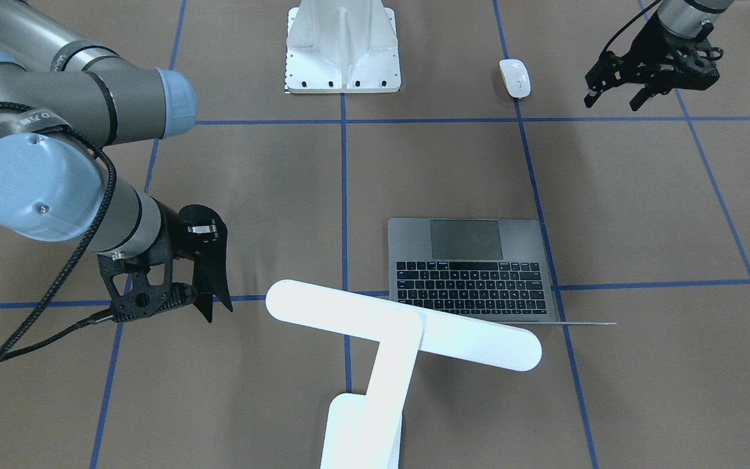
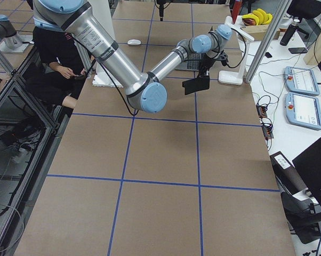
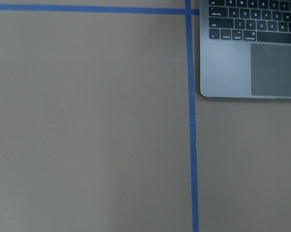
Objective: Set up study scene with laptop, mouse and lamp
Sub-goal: 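Lower the mouse pad beside the laptop and open the right gripper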
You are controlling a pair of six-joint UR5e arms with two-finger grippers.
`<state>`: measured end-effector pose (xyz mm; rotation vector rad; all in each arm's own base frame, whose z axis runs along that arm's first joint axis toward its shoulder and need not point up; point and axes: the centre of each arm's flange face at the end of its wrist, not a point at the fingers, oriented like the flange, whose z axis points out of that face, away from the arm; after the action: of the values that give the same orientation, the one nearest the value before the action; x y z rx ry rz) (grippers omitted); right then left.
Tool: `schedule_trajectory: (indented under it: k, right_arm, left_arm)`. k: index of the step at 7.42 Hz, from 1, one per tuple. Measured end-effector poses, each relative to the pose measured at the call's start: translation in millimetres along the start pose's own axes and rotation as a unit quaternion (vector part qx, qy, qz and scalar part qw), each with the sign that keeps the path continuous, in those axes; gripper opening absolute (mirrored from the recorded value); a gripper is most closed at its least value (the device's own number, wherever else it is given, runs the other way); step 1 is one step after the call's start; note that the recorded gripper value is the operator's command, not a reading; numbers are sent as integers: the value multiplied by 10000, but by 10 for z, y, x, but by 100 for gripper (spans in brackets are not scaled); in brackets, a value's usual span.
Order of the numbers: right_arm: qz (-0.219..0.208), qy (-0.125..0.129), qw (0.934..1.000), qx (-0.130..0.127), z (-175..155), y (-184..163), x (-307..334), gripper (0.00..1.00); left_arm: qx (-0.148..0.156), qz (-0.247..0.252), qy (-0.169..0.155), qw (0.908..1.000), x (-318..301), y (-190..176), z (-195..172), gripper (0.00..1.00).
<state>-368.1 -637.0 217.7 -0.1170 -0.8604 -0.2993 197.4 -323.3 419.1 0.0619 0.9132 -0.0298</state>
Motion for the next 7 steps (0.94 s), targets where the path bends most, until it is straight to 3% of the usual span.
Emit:
schedule_trajectory:
  k: [4, 5, 6, 7]
  right_arm:
    - [85, -46, 9999, -103, -445, 72, -621, 12]
    - [100, -41, 9999, -113, -510, 125, -681, 23]
    - [99, -35, 9999, -122, -534, 166, -716, 99]
    - [65, -24, 9999, -132, -516, 196, -742, 100]
  left_arm:
    - [-39, 5, -7, 10000, 10, 19, 32, 100]
    - [-43, 3, -10, 10000, 7, 19, 37, 100]
    - [-47, -1, -16, 10000, 1, 18, 43, 100]
    - [-52, -5, -24, 10000, -6, 15, 53, 100]
